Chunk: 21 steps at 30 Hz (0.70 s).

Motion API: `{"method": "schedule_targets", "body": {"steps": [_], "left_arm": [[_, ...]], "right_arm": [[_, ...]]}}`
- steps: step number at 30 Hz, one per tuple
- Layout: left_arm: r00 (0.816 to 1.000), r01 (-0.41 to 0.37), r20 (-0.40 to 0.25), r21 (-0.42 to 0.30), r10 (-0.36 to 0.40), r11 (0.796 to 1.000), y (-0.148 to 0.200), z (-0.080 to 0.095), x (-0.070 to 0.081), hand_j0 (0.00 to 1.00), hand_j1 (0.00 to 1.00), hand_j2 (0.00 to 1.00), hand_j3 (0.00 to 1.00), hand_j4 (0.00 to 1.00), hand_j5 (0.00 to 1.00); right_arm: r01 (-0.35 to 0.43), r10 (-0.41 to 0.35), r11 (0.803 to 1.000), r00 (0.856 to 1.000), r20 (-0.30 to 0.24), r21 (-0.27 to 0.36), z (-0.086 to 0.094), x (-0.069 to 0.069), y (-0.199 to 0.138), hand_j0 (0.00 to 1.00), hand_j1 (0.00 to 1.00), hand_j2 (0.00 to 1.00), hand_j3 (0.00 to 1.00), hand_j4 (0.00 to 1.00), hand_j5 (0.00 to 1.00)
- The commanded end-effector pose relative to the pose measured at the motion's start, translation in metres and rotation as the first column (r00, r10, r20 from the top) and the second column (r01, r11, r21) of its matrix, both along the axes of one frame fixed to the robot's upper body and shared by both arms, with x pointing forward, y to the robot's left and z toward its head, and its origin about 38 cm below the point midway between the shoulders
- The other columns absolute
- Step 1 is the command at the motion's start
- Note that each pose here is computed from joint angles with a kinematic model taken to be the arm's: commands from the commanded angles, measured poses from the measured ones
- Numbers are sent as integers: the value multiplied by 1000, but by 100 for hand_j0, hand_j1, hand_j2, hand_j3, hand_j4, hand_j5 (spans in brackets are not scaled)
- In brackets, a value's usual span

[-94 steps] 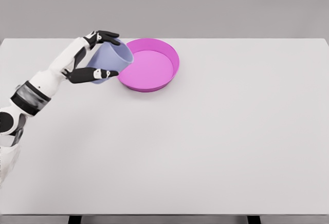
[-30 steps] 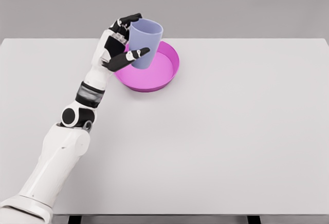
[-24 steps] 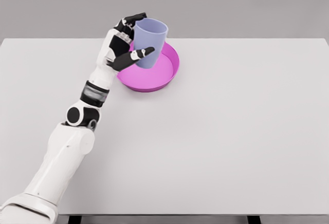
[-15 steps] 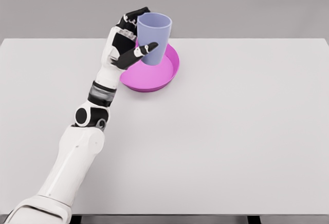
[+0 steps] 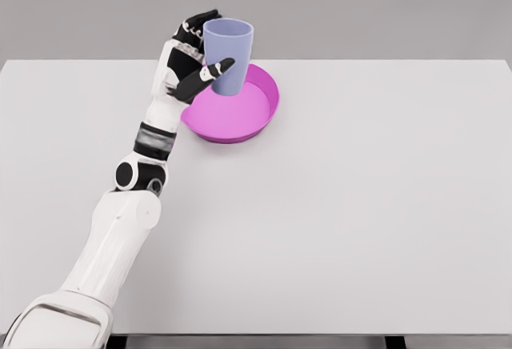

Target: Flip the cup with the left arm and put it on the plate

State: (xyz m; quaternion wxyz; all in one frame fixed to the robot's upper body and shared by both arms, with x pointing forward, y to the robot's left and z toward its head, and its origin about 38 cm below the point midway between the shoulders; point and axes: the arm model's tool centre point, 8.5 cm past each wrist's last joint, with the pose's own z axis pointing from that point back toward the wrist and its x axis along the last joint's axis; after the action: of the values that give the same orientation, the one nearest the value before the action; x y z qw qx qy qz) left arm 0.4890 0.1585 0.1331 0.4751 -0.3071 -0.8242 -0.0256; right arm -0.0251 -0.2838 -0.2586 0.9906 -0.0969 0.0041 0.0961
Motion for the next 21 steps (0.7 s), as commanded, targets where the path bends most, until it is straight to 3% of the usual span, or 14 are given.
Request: {"method": "schedule_targets", "body": {"steps": [1, 14, 17, 18, 21], "left_arm": [[1000, -8, -26, 3, 8, 1000, 3, -9, 0, 66, 66, 66, 66, 66, 66], [1000, 8, -3, 42, -8, 999, -3, -4, 0, 64, 64, 64, 64, 64, 64], [1000, 11, 26, 51, -13, 999, -6, 6, 1, 63, 63, 63, 63, 63, 63], [998, 14, 65, 63, -18, 998, -9, 17, -1, 64, 64, 64, 64, 64, 64], [998, 3, 58, 61, -6, 998, -8, 16, 0, 64, 64, 64, 64, 64, 64]], "right_arm": [[1, -1, 1000, 1000, 0, 1, 0, 0, 0, 100, 100, 100, 100, 100, 100], [0, 0, 1000, 1000, 0, 0, 0, 0, 0, 100, 100, 100, 100, 100, 100], [-1, 1, 1000, 1000, 0, 0, 0, 0, 0, 100, 100, 100, 100, 100, 100], [0, 0, 1000, 1000, 0, 0, 0, 0, 0, 100, 100, 100, 100, 100, 100], [0, 0, 1000, 1000, 0, 0, 0, 0, 0, 100, 100, 100, 100, 100, 100]]}}
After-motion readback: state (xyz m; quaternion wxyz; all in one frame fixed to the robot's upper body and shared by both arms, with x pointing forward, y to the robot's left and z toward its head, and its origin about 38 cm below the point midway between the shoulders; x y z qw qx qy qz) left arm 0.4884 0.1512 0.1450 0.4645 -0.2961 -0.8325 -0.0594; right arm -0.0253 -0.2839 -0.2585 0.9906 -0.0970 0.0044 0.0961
